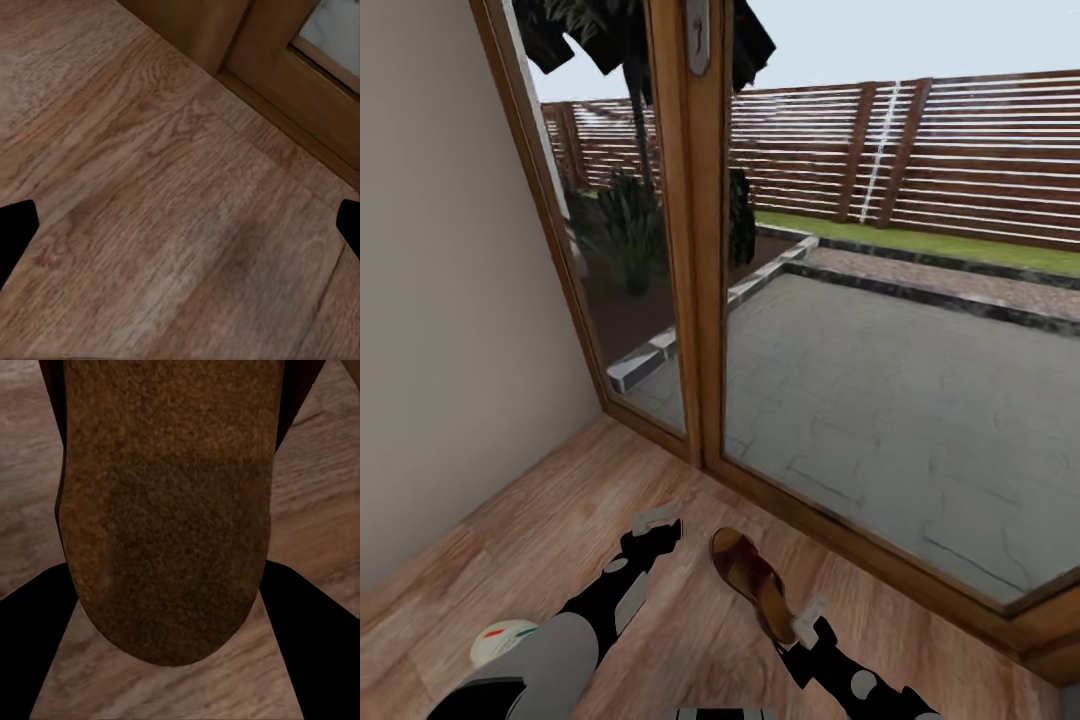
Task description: Pick up the two gym shoes and the two sandals from the corridor floor and place them onto the hallstand (shoe rack) in the corridor, making sure they are on the rack and not on the floor. Arrange them so the two gym shoes are next to each other and the two sandals are next to each other.
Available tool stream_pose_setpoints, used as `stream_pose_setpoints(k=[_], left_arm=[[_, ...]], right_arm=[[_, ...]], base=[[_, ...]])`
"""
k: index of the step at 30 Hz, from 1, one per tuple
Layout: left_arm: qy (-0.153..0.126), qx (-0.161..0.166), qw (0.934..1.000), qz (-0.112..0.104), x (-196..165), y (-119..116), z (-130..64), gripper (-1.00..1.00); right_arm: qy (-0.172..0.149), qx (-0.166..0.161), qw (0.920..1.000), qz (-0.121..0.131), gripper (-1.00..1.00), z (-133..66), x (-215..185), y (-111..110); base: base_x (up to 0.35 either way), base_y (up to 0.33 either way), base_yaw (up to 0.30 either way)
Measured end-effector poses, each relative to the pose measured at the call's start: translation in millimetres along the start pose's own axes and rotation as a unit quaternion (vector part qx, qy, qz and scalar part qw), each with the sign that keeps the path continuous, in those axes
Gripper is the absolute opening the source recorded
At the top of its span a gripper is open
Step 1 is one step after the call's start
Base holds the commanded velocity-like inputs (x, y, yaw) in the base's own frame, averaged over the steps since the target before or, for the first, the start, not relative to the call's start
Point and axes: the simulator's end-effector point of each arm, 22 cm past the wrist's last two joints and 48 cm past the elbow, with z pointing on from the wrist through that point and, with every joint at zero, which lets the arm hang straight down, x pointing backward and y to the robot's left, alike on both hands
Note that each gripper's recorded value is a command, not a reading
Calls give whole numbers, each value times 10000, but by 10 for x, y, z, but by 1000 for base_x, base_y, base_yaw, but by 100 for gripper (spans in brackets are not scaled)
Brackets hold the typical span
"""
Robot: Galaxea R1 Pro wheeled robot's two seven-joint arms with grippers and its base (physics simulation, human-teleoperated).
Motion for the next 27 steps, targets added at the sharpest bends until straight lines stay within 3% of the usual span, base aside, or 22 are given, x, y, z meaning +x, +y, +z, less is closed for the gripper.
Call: stream_pose_setpoints(k=[17, 27], left_arm=[[8, 4, 10000, -1, 8, -6, -1, 100], [7, 6, 10000, -2, 8, -10, -2, 100]], right_arm=[[6, -3, 10000, 0, -100, -1, 6, 3], [5, 0, 10000, 3, -100, -2, 5, 0]], base=[[4, -2, 295], [215, -56, 48]])
